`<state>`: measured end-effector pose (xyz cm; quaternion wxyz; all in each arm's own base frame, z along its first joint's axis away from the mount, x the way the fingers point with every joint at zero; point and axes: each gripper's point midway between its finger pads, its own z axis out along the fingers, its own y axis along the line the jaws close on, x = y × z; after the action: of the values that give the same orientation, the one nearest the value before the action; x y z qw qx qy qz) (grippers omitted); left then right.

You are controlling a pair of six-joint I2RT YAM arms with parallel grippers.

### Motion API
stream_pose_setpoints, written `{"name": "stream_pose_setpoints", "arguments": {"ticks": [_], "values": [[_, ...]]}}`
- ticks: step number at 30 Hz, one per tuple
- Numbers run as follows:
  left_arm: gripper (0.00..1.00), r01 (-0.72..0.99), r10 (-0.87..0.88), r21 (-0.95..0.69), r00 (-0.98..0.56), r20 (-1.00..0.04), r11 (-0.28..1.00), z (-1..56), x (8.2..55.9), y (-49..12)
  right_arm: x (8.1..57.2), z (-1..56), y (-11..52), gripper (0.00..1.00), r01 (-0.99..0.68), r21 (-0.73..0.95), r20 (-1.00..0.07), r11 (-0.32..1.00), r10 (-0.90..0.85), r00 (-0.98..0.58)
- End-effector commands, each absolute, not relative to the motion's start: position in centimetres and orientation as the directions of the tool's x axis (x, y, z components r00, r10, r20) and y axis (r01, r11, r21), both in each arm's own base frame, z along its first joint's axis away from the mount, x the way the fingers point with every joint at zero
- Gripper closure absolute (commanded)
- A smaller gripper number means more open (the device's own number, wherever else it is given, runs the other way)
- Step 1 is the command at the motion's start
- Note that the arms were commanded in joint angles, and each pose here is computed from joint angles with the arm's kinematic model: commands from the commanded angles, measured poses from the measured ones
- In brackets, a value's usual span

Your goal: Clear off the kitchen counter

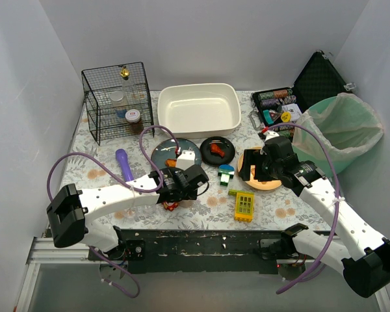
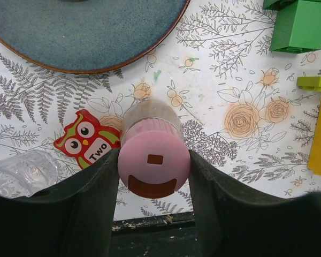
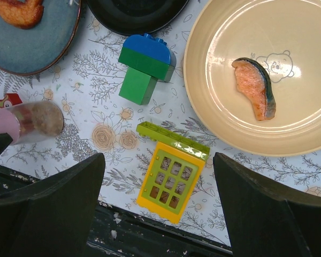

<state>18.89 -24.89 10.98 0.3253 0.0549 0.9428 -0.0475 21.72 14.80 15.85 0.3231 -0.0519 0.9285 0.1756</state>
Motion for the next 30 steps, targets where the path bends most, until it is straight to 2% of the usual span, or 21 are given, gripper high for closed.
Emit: {"name": "stream_pose_setpoints", "arguments": {"ticks": [1,3,4,11,16,23,30], "values": [[0.87,0.117,0.040,-0.069,-0.734,-0.678,0.991,13.3,20.2,-24.9,21.7,15.8,15.2,0.10,-0.227,0.306,-0.625,0.925,0.015,-0.780],[0.99,0.106,0.017,-0.082,-0.709,-0.705,0.991,15.0,20.7,-24.8,21.7,15.7,15.1,0.10,-0.227,0.303,-0.624,0.926,0.013,-0.781],[1.00,0.100,0.005,-0.091,-0.698,-0.716,0.991,16.0,21.1,-24.6,21.7,15.8,15.1,0.10,-0.228,0.302,-0.627,0.926,0.013,-0.779],[1.00,0.082,-0.221,-0.339,-0.613,-0.759,0.937,23.7,26.1,-21.2,21.7,15.7,15.3,0.10,-0.234,0.310,-0.624,0.922,0.011,-0.782],[1.00,0.065,-0.277,-0.354,-0.501,-0.820,0.933,28.8,30.2,-17.4,21.6,15.7,15.4,0.10,-0.236,0.312,-0.624,0.920,0.011,-0.781],[1.00,-0.122,-0.321,-0.297,-0.387,-0.864,0.947,31.2,37.2,-7.4,21.6,16.3,15.2,0.10,-0.242,0.305,-0.635,0.921,0.007,-0.773],[1.00,-0.356,-0.469,-0.366,-0.266,-0.842,0.860,31.3,40.4,4.3,21.6,17.1,14.9,0.10,-0.243,0.294,-0.647,0.924,0.006,-0.762]]}}
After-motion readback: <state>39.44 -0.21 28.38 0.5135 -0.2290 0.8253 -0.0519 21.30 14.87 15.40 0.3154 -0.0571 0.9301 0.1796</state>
